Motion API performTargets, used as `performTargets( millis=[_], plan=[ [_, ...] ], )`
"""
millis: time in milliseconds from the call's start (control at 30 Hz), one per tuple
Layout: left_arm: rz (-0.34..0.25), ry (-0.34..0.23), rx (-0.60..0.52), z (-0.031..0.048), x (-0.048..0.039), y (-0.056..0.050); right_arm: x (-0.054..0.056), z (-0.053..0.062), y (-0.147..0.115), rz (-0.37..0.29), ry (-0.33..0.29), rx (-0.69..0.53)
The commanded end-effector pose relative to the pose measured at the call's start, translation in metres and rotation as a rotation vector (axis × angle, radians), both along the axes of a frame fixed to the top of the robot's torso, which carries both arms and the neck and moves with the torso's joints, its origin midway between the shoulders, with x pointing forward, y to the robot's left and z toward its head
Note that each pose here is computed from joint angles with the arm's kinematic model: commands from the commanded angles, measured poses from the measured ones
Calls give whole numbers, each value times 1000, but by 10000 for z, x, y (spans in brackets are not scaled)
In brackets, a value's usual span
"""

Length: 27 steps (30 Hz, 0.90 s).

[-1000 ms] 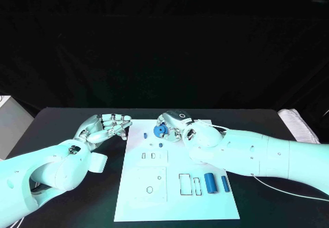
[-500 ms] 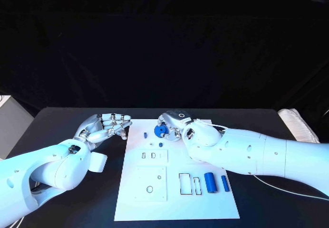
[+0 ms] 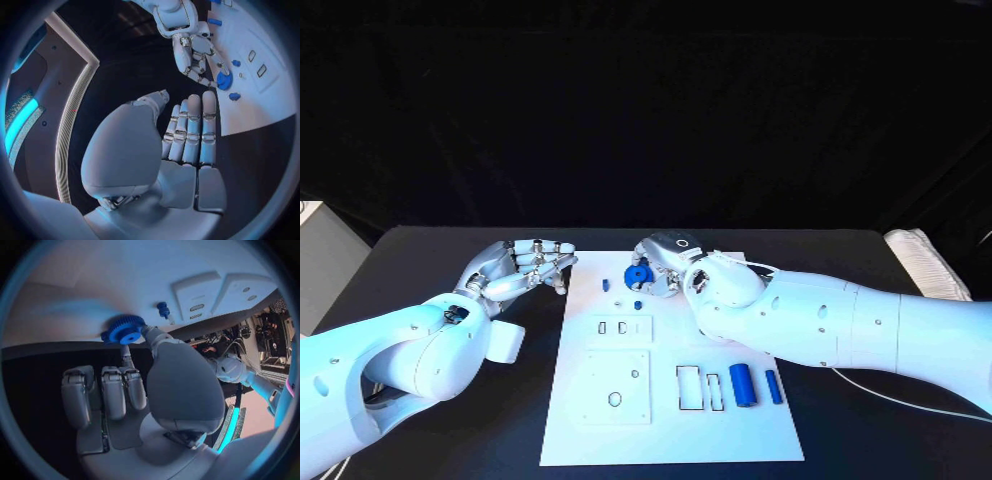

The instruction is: Assemble the parts on the task board

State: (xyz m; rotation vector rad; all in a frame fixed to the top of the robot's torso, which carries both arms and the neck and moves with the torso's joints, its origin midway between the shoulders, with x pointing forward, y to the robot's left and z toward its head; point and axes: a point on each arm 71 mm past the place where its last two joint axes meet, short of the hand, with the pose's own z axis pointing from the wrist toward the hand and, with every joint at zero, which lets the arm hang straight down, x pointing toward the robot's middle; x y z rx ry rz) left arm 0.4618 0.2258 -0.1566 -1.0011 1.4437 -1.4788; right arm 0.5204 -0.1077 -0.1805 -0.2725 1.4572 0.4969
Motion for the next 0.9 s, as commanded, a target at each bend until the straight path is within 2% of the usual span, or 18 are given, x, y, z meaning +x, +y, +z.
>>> performTargets(
  millis=[33, 467, 900],
  plan=[
    [-16, -7, -4, 15, 0, -21, 4, -30, -7, -1, 35, -8],
    [-14, -6, -3, 12, 6, -15, 16, -71, -60, -16, 80, -39],
    [-10, -7, -1, 13, 6, 0, 20, -71, -177, -39, 77, -33]
  ],
)
